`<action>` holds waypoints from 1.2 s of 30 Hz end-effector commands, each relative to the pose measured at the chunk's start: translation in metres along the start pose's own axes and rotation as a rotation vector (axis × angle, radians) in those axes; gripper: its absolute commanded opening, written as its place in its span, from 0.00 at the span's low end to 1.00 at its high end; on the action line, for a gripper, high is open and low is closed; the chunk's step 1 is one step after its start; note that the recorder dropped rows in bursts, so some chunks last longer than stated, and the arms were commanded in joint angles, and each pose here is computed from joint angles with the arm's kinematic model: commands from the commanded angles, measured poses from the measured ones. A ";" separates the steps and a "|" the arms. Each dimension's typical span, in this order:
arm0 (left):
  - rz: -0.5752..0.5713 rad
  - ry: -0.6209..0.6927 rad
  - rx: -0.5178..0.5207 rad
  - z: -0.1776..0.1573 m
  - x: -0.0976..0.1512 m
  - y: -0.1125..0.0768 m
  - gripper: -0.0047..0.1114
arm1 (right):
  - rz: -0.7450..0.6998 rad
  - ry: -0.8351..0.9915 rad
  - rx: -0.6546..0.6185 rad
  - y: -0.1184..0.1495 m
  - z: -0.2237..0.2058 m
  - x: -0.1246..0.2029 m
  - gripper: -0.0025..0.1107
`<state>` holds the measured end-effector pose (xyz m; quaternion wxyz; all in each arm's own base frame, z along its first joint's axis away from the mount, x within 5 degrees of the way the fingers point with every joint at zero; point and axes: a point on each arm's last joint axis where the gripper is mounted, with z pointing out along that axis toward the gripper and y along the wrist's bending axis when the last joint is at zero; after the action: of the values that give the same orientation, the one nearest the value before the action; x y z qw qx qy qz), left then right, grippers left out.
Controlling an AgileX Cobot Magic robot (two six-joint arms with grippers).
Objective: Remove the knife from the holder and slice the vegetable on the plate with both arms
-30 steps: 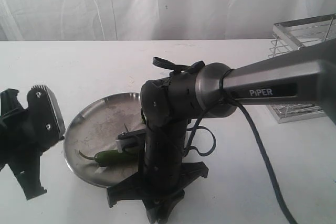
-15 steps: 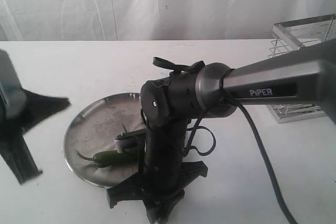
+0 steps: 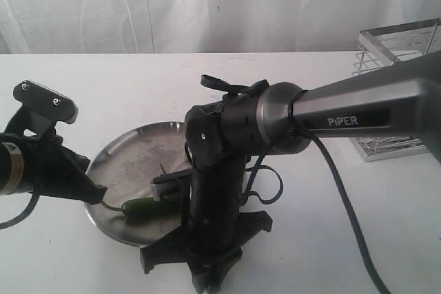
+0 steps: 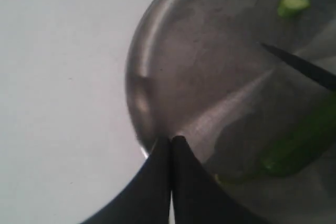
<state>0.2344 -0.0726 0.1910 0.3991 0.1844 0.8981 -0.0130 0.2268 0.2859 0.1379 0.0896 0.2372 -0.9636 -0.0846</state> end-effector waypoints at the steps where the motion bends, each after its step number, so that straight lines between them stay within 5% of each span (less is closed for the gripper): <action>1: 0.189 -0.140 0.114 -0.015 -0.030 -0.008 0.04 | -0.033 -0.024 0.008 -0.002 0.001 -0.004 0.02; 4: 0.492 -0.221 -0.095 -0.038 -0.047 0.009 0.04 | -0.040 -0.026 0.008 -0.002 0.001 -0.004 0.02; 7: 0.725 -0.122 -0.352 -0.048 -0.041 0.030 0.04 | -0.054 -0.035 0.006 -0.002 0.001 -0.005 0.02; 10: 1.071 0.192 -0.620 -0.056 -0.020 0.055 0.04 | -0.054 -0.038 0.007 -0.002 0.004 -0.006 0.02; 12: 1.261 0.504 -0.650 -0.061 0.002 0.066 0.04 | -0.053 -0.050 0.004 -0.002 0.005 -0.007 0.02; 14: 1.323 0.801 -0.532 -0.068 0.028 0.070 0.04 | -0.053 -0.063 0.001 -0.002 0.006 -0.009 0.02; 16: 1.206 0.844 -0.397 -0.073 0.045 0.063 0.04 | -0.053 -0.071 0.000 -0.002 0.007 -0.010 0.02; 21: 0.687 0.507 -0.301 -0.095 0.028 0.042 0.04 | -0.081 -0.073 -0.003 -0.001 0.007 -0.010 0.02; 25: 0.412 0.331 -0.016 -0.112 -0.013 0.016 0.04 | -0.083 -0.078 -0.004 -0.001 0.007 -0.011 0.02; 27: 0.429 0.285 0.206 -0.113 -0.025 -0.002 0.04 | -0.083 -0.078 -0.004 -0.001 0.007 -0.011 0.02; 30: 0.625 0.208 0.489 -0.106 -0.030 -0.025 0.04 | -0.081 -0.072 -0.005 -0.001 0.007 -0.010 0.02; 33: 0.735 0.126 0.541 -0.095 -0.032 -0.030 0.04 | -0.080 -0.072 -0.006 -0.001 0.007 -0.010 0.02; 36: 0.706 0.055 0.490 -0.078 -0.031 -0.031 0.04 | -0.066 -0.071 -0.016 0.000 0.007 -0.010 0.02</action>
<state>0.1802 -0.0922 0.2719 0.2611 0.5667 0.7772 -0.0814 0.2313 0.2911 0.1376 0.0610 0.2638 -0.9570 -0.1044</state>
